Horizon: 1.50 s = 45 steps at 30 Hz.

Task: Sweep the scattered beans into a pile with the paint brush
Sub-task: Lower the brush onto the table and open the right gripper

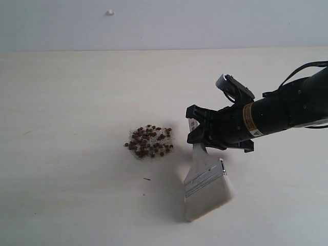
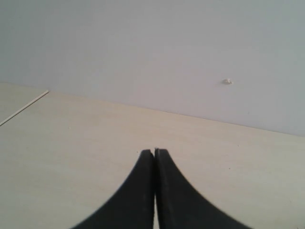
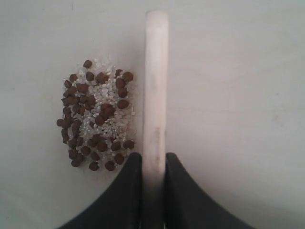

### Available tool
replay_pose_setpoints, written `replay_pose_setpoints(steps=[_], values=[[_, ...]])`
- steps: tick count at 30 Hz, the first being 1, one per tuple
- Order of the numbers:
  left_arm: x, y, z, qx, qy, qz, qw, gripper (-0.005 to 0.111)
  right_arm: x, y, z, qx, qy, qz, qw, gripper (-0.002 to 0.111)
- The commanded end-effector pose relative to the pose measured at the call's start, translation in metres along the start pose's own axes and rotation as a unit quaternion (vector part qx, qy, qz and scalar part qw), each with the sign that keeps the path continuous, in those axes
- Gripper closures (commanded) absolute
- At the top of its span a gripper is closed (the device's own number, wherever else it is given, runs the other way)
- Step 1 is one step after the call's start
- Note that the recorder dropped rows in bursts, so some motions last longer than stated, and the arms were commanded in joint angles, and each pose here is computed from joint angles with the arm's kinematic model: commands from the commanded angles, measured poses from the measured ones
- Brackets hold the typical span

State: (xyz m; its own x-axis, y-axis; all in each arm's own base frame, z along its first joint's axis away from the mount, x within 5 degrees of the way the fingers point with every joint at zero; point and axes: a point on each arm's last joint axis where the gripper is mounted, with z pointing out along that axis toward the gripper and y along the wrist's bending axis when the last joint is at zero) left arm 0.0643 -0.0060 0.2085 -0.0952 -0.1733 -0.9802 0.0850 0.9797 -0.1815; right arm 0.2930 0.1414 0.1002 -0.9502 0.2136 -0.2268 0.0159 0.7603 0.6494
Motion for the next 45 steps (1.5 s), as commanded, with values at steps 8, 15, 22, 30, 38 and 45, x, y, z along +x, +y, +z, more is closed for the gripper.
replay_pose_setpoints(steps=[8, 15, 22, 30, 38, 45], values=[[0.001, 0.0, 0.0, 0.002, 0.001, -0.004, 1.0, 0.107, 0.0, 0.003, -0.002, -0.004, -0.002, -0.005, 1.0, 0.108], [0.001, 0.0, 0.0, 0.002, 0.001, -0.004, 1.0, 0.107, -0.002, -0.001, -0.003, 0.016, -0.012, -0.007, 1.0, 0.108], [0.001, 0.0, 0.0, 0.002, 0.001, -0.004, 1.0, 0.107, -0.002, -0.002, -0.003, 0.024, -0.013, -0.018, 0.999, 0.108], [0.001, 0.0, 0.0, 0.002, 0.001, -0.004, 1.0, 0.107, -0.002, -0.003, -0.003, 0.025, -0.013, -0.018, 0.999, 0.093], [0.001, 0.0, 0.0, 0.002, 0.001, -0.004, 1.0, 0.107, -0.007, -0.013, -0.004, 0.083, -0.04, -0.021, 0.995, 0.084], [0.001, 0.0, 0.0, 0.002, 0.001, -0.004, 1.0, 0.107, -0.009, -0.017, -0.005, 0.108, -0.05, -0.042, 0.992, 0.079]])
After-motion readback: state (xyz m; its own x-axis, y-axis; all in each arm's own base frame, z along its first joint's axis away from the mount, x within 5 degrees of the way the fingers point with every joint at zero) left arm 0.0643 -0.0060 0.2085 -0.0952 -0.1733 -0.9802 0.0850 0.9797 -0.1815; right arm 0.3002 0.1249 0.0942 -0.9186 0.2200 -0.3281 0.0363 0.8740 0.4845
